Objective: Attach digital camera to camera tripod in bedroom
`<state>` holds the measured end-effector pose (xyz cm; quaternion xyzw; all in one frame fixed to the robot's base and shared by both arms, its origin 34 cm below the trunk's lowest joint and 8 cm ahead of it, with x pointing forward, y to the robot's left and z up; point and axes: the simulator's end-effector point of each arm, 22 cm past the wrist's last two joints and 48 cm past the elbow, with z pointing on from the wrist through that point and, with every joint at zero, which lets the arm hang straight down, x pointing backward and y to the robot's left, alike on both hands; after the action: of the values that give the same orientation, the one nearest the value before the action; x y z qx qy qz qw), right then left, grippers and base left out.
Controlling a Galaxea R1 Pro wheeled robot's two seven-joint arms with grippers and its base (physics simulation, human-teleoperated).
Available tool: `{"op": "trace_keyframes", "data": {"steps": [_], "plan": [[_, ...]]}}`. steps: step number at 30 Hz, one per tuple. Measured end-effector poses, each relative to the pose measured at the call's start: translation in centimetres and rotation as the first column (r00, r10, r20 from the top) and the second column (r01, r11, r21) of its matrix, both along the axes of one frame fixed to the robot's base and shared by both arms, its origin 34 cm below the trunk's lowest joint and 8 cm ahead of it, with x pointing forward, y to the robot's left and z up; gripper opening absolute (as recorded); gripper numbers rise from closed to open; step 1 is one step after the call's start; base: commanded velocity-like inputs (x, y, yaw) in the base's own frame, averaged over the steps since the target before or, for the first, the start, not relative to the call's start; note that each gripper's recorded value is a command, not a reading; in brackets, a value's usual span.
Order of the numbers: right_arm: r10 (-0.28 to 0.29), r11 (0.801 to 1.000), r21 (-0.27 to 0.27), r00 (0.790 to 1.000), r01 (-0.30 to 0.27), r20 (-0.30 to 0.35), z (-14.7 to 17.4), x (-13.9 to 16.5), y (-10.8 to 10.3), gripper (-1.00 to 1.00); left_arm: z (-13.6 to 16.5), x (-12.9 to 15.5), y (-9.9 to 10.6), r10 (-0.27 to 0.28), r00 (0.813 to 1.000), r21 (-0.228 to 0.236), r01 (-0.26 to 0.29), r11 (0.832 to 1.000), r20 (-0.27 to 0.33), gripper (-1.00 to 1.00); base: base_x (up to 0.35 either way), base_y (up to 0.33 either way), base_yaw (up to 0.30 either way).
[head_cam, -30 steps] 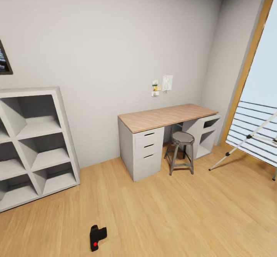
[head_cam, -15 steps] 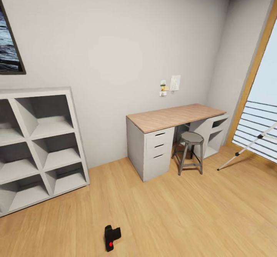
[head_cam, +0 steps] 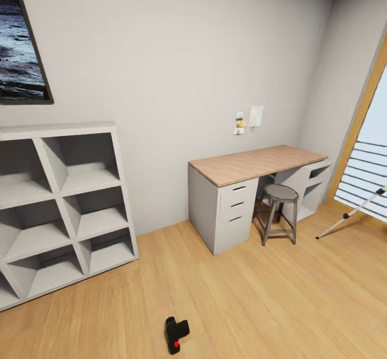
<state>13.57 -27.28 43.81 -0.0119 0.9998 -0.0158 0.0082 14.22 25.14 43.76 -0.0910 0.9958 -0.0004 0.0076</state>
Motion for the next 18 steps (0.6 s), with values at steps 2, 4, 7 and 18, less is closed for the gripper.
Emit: {"op": "trace_keyframes", "data": {"steps": [2, 4, 7, 18], "plan": [[0.001, 1.000, 0.000, 1.000, -0.001, 0.000, 0.00, 0.00, 0.00, 1.00, 0.00, -0.08, -0.02, -0.001, 1.000, -0.001, 0.001, 1.000, -0.003, 1.00, 0.195, 0.308, 0.000], [0.001, 1.000, 0.000, 1.000, -0.001, 0.000, 0.00, 0.01, 0.00, 1.00, 0.00, -0.14, -0.02, -0.001, 1.000, -0.001, 0.001, 1.000, -0.005, 1.00, 0.214, 0.294, 0.000], [0.001, 1.000, 0.000, 1.000, -0.001, 0.001, 0.00, 0.02, 0.00, 1.00, 0.01, -0.20, -0.02, -0.001, 1.000, -0.001, 0.001, 1.000, -0.006, 1.00, 0.238, 0.274, 0.000], [0.001, 1.000, 0.000, 1.000, -0.001, 0.001, 0.01, 0.00, 0.00, 1.00, 0.01, -0.24, -0.06, -0.001, 1.000, -0.002, 0.001, 1.000, -0.007, 1.00, 0.284, 0.225, 0.000]]}}
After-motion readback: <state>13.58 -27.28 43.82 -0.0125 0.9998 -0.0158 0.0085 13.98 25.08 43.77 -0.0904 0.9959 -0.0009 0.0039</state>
